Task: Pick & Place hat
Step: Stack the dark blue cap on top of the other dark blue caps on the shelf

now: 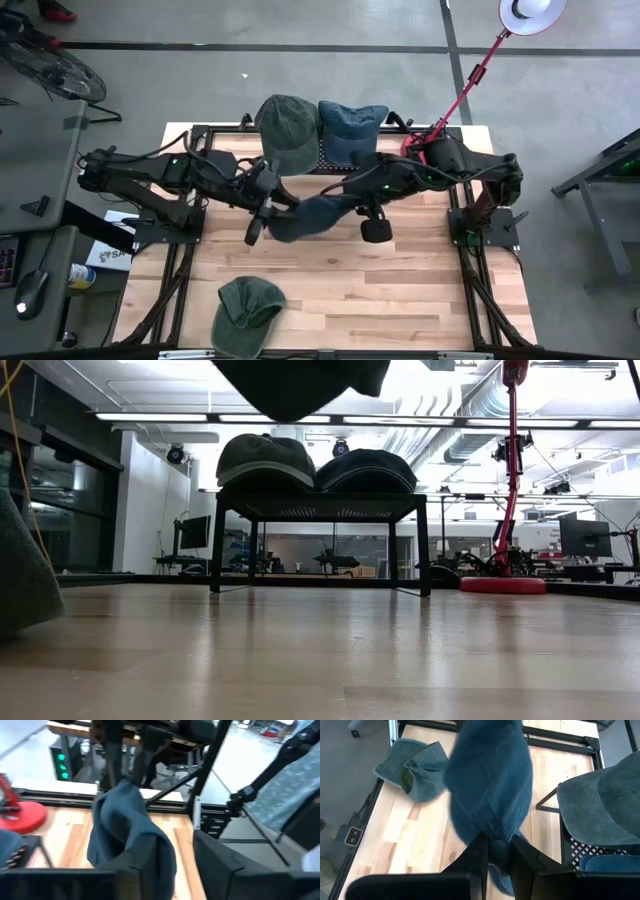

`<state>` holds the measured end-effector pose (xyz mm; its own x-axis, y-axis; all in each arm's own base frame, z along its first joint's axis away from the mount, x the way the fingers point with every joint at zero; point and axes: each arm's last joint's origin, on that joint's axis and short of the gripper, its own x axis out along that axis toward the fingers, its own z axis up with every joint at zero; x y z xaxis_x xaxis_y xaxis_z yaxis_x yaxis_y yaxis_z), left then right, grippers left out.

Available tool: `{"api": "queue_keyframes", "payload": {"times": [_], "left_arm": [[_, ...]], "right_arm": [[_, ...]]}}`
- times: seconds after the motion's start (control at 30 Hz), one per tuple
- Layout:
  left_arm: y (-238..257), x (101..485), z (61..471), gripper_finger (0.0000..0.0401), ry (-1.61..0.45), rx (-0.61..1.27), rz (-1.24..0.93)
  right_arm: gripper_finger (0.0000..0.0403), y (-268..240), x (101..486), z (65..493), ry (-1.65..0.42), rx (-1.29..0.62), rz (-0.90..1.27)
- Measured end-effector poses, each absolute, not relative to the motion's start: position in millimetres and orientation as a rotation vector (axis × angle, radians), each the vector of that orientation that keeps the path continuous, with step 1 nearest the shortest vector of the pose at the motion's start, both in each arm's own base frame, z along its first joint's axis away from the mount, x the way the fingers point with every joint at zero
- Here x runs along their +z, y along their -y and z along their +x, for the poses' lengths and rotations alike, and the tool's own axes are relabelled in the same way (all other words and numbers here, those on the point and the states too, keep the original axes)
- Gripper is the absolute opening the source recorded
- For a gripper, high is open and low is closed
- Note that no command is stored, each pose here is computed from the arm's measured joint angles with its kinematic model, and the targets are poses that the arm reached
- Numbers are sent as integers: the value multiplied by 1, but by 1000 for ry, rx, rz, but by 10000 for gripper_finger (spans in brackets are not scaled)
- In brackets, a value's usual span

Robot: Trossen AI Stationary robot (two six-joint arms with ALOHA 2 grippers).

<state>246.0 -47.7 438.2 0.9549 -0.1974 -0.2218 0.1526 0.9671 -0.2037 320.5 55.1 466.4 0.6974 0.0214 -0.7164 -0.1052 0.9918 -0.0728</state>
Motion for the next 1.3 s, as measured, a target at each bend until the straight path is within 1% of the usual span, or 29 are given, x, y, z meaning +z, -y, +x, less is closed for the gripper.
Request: {"api": "queue_keyframes", "payload": {"times": [0.1, 0.23, 0.47, 0.67, 0.93, 1.3], "left_arm": [[45, 443, 241, 155, -211, -135, -183], [42, 449, 232, 168, -179, -79, -158], [36, 454, 221, 170, -154, 43, -146], [33, 451, 218, 170, -180, 149, -131], [31, 450, 218, 170, -186, 192, -125], [29, 448, 217, 170, -199, 257, -115]], "right_arm": [[40, -54, 472, 314, -780, 68, -108], [40, -48, 482, 301, -742, 37, -111], [40, -34, 504, 274, -658, -42, -136], [40, -19, 514, 261, -621, -90, -188], [40, 13, 519, 259, -597, -157, -271], [40, 61, 520, 253, -601, -133, -348]]}}
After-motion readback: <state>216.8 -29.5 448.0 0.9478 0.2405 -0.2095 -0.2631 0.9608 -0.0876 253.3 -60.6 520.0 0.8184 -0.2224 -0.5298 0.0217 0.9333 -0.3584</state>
